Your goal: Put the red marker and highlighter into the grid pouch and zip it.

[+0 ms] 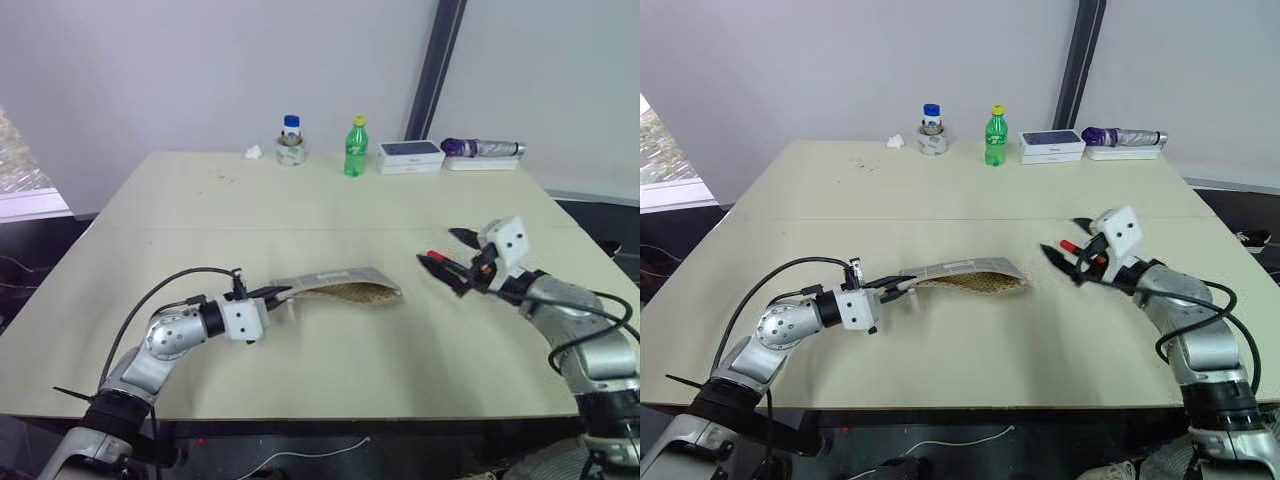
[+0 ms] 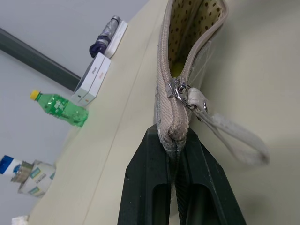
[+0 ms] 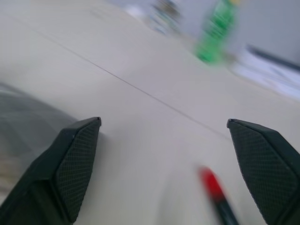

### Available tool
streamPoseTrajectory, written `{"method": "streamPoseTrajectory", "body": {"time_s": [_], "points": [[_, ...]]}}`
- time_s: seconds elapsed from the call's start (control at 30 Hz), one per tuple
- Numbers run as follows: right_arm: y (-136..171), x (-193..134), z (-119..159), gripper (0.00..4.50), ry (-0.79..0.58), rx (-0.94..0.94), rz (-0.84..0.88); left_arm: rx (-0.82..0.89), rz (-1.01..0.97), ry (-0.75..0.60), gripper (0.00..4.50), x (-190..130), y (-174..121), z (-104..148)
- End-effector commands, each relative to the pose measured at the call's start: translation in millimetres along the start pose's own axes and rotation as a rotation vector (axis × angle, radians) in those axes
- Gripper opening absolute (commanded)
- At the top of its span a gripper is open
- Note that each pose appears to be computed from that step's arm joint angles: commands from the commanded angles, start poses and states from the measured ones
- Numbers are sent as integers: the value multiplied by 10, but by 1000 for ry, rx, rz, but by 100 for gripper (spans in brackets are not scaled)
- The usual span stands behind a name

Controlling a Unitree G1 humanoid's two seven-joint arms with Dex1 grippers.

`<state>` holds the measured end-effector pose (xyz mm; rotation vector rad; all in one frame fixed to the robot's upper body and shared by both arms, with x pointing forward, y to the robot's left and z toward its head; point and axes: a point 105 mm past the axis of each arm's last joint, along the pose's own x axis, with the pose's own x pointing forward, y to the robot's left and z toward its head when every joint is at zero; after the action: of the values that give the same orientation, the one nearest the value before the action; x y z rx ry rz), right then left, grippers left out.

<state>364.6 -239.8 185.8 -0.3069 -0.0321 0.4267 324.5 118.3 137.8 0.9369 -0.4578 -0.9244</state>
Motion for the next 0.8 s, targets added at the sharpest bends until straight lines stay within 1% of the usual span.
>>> {"method": "streamPoseTrajectory", "body": {"time_s": [0.03,0.07,0.17,0.3,0.4,0.53,0.6,0.63,0.7,0.73,0.77,0.8], "points": [[-248,113,-13,447,55,-44,-70,36,23,-38,0,63,78,106],[-312,145,-106,447,102,-30,-89,36,23,-38,0,72,79,108],[-362,203,-237,447,139,20,-68,46,19,-37,0,83,80,110],[-520,215,-480,447,220,98,-89,51,20,-29,0,75,80,106],[-527,202,-655,447,278,148,-68,51,26,-25,0,66,78,112],[-560,156,-866,447,360,144,-93,54,25,-28,0,80,44,144],[-542,120,-977,394,408,195,-94,55,25,-30,0,92,34,161],[-533,116,-992,355,413,204,-90,55,25,-29,0,93,33,166],[-526,144,-931,260,381,190,-73,54,26,-27,0,91,33,168],[-505,165,-882,204,361,199,-51,54,27,-26,0,89,34,168],[-483,174,-842,160,349,195,-26,54,27,-25,0,88,33,168],[-448,176,-787,97,324,195,13,53,27,-25,0,89,33,170]]}}
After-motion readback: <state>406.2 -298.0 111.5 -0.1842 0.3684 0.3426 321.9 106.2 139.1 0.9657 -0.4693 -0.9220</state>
